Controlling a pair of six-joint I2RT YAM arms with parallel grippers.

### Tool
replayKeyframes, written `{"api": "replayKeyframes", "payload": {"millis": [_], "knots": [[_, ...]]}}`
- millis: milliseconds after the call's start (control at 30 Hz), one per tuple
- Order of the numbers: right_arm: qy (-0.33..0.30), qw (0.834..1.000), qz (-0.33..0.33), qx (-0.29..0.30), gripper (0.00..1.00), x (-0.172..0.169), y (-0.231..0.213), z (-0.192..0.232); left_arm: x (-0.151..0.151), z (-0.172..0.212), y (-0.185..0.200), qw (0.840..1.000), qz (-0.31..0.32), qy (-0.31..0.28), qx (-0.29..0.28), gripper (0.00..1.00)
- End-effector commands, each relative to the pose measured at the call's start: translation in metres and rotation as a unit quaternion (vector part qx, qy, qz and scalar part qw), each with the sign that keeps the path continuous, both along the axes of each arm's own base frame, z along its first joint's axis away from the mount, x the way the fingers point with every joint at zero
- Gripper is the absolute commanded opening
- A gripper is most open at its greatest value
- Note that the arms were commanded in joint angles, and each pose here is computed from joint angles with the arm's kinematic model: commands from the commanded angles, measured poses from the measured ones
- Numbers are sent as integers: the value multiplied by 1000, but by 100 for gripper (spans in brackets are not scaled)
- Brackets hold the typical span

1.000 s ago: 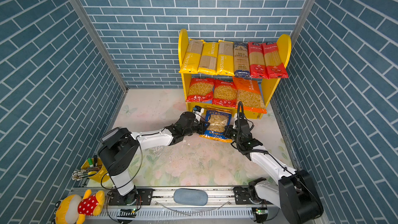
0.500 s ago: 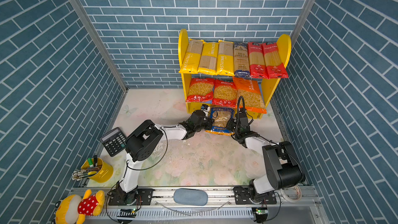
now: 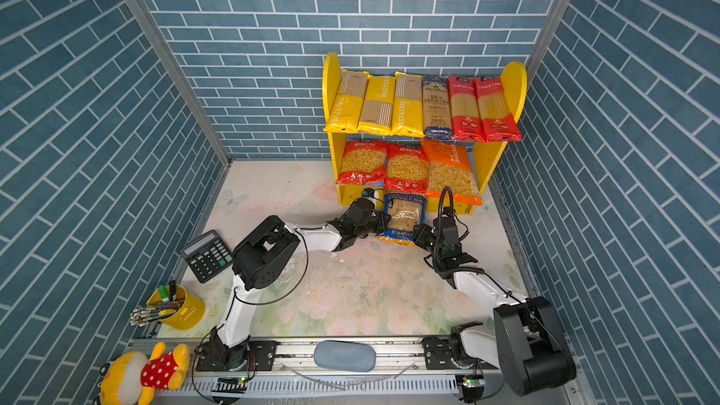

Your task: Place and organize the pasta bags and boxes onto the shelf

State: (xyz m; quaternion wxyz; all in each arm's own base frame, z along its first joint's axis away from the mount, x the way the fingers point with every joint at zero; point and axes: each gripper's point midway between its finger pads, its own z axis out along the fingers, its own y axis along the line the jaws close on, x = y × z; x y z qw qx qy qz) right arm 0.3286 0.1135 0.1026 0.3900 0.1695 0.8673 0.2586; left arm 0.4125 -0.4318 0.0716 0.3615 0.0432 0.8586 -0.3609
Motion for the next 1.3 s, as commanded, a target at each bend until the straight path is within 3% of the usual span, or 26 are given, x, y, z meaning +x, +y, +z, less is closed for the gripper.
{"api": "replayKeyframes", "payload": {"millis": [0,133,433,700,1033,1267], "knots": [[60,996,1,60,54,-23,9,-14,12,25,-15,999,1,-17,-37,0],[65,989,-11,134,57,-24,19,-14,17,33,-23,999,-4,-23,-42,0],[68,970,-41,228,58,-4,35,-23,20,43,-28,999,-13,-31,-41,0],[72,965,-50,249,57,3,51,-26,20,37,-27,999,-15,-27,-35,0],[105,965,-72,227,60,-30,57,-29,23,39,-27,999,-15,-26,-40,0],[124,954,-90,258,61,-34,60,-48,21,39,-26,999,-14,-23,-44,0]]}}
